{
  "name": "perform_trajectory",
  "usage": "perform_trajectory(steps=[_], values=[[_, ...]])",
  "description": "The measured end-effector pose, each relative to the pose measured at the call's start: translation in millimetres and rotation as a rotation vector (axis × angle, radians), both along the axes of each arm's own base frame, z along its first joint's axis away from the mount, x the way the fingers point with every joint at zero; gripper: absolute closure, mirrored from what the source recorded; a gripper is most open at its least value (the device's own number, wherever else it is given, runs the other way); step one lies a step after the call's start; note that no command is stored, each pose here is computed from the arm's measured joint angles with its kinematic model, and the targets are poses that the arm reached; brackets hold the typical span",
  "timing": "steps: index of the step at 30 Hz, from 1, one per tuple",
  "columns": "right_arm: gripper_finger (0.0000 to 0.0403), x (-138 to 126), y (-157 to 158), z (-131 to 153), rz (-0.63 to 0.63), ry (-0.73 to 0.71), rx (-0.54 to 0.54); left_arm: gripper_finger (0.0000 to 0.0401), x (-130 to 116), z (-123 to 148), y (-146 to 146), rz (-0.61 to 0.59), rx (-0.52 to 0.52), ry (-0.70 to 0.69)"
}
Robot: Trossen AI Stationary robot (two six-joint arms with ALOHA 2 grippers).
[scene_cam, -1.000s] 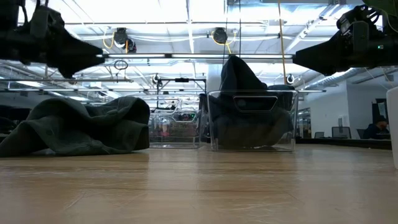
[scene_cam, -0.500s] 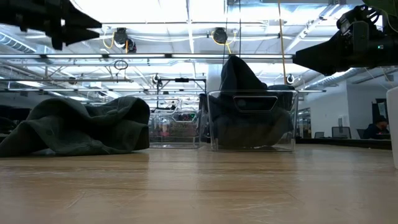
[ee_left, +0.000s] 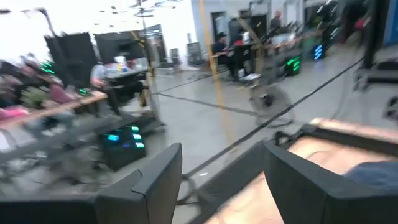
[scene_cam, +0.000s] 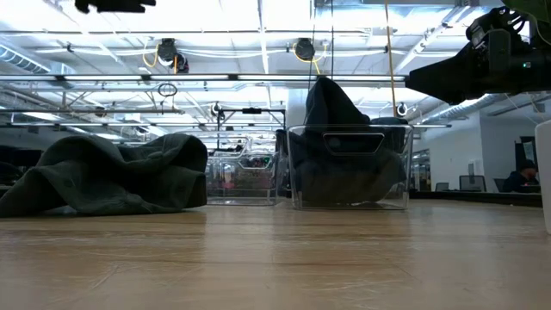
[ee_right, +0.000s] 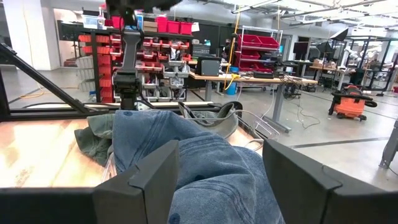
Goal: Pick & Place hat
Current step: Put the top black cap into the left transparent bin
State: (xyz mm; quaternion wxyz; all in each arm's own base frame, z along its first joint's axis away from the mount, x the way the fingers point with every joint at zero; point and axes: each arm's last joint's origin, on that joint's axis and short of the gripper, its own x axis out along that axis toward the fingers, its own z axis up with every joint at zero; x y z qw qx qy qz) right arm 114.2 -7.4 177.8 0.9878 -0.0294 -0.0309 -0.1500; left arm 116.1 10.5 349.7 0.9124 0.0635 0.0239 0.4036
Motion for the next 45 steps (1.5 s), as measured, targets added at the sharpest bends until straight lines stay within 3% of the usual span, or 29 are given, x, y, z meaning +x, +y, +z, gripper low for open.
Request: perform_trajectory(steps=[9,15,20,23,30,35,45], values=[[0.0181,0,0,0,0.0,0.0,0.0,0.0171,29,33,0,0.236,0.177,0.294],[0.0181,0,0,0,0.0,0.0,0.0,0.0171,53,39,-1,0.404,0.3,0.57],[0.0181,0,0,0,0.0,0.0,0.0,0.0171,70,37,0,0.602,0.34,0.782],[0.0181,0,0,0,0.0,0.0,0.0,0.0171,80,33,3,0.611,0.373,0.876],[0.0181,0,0,0,0.0,-0.001,0.0,0.0171,92,25,15,0.668,0.359,0.928],[0.0181,0,0,0,0.0,-0.003,0.0,0.0171,91,22,26,0.715,0.343,0.961],[0.0181,0,0,0,0.0,-0.004,0.0,0.0171,82,14,57,0.788,0.328,1.154]])
